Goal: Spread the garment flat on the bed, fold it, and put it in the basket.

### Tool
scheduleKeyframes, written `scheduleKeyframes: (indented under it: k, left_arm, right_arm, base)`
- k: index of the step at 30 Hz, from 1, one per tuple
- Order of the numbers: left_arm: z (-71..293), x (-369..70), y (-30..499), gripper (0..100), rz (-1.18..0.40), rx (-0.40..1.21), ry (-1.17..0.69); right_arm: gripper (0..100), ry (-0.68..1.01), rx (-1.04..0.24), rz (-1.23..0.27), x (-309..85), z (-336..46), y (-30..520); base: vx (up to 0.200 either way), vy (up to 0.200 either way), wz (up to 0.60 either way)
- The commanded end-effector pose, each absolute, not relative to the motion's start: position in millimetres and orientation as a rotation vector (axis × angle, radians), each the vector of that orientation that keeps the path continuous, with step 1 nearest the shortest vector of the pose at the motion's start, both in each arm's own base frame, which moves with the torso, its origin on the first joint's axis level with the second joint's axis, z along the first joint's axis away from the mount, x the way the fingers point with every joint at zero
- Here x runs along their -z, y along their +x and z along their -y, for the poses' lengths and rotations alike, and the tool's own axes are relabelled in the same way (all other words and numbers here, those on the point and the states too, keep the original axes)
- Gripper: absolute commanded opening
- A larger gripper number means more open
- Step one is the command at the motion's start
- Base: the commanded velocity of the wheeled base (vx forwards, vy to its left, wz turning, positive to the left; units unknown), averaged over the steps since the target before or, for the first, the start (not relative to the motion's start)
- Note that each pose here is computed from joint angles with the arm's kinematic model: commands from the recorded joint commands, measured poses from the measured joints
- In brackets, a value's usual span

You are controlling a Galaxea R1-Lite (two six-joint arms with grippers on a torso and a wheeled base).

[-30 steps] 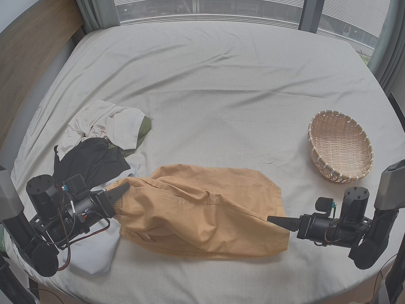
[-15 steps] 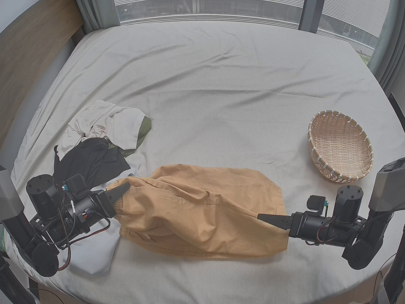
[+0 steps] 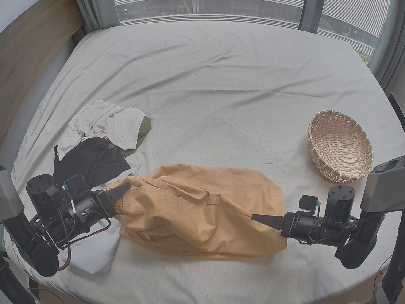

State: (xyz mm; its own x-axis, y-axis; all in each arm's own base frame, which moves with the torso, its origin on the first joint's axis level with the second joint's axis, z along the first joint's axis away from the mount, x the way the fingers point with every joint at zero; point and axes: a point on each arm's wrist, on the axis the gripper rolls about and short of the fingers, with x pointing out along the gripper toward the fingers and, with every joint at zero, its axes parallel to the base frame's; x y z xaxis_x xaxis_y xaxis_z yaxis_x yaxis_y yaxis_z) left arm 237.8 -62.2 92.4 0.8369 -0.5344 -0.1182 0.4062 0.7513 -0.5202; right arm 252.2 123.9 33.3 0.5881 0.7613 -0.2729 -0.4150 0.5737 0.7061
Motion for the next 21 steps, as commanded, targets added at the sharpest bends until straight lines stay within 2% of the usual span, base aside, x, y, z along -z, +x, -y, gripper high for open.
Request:
scheduleKeyframes:
  k: [1, 8, 14, 21]
  left_arm:
    - [62.1, -93.8, 237.0, 0, -0.263, 0.522, -0.503]
    - [64.8, -102.0, 233.6, 0, -0.235, 0.545, -0.506]
    - [74.1, -121.3, 233.6, 0, -0.155, 0.607, -0.501]
    - [89.7, -146.3, 230.4, 0, -0.057, 0.701, -0.497]
  right_arm:
    - [0, 0.638, -0.74, -0.592, -36.8, -122.1, 253.4]
    - [0, 0.645, -0.761, -0.465, -72.5, -112.2, 246.5]
    - [0, 0.697, -0.808, -0.306, -124.2, -95.9, 216.1]
    - [0, 0.691, -0.83, -0.195, -149.9, -83.3, 194.7]
  base:
    - [0.0, 0.0, 0.0]
    - [0.0, 0.0, 0.0]
    - [0.0, 0.0, 0.0]
    - [0.0, 0.0, 0.0]
